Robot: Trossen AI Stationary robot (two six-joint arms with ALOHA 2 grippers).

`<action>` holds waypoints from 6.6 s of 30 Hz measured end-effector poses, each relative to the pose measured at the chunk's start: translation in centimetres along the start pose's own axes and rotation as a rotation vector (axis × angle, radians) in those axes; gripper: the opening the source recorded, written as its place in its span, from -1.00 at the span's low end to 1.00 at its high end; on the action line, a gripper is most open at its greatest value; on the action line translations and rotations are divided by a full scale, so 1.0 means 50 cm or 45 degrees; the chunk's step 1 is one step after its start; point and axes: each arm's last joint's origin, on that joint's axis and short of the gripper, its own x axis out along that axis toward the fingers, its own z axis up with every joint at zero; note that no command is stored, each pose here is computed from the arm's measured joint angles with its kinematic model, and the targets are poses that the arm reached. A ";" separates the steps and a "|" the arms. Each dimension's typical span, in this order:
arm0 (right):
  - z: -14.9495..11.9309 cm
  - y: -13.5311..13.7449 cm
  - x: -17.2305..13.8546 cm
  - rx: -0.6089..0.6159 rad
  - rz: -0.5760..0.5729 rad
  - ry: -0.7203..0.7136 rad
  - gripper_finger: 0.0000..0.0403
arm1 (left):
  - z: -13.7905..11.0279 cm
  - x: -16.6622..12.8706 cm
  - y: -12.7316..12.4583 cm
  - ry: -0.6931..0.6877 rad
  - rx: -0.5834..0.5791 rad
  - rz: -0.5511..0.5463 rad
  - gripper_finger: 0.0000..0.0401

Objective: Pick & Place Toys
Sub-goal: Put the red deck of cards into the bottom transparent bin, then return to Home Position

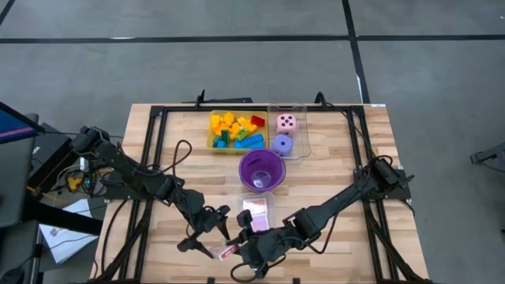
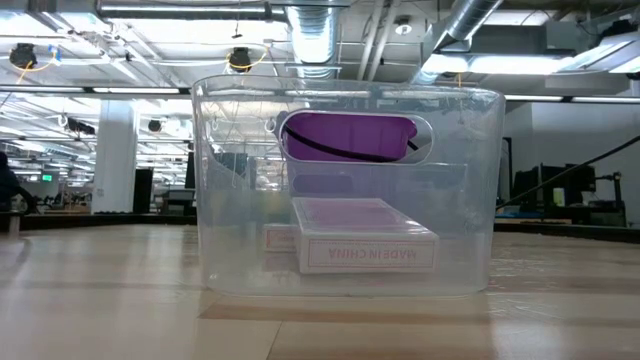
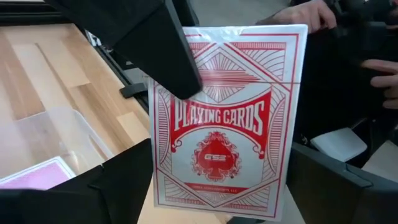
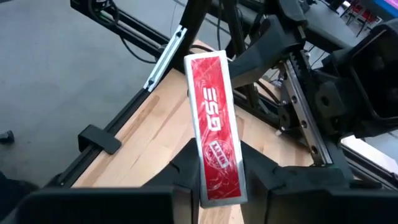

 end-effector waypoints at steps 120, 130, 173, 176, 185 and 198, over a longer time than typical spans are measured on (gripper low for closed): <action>-0.171 0.133 -0.353 0.457 -0.376 -0.064 -0.11 | -0.078 -0.236 0.024 -0.436 0.090 1.210 0.48; -0.316 0.138 -0.410 0.697 -0.601 -0.116 -0.41 | -0.137 -0.224 0.040 -0.428 0.247 1.258 -0.07; -0.446 0.122 -0.373 0.891 -0.413 -0.170 -1.00 | -0.318 -0.316 0.018 -0.571 0.360 0.876 -0.99; -0.474 0.121 -0.373 0.940 -0.405 -0.201 -1.00 | -0.318 -0.318 0.019 -0.565 0.350 0.918 -1.00; -0.508 0.088 -0.368 0.910 -0.269 -0.355 -1.00 | -0.322 -0.308 0.027 -0.487 0.319 0.951 -0.96; -0.576 -0.036 -0.365 0.763 -0.092 -0.573 -1.00 | -0.326 -0.292 0.038 -0.398 0.299 0.950 -0.94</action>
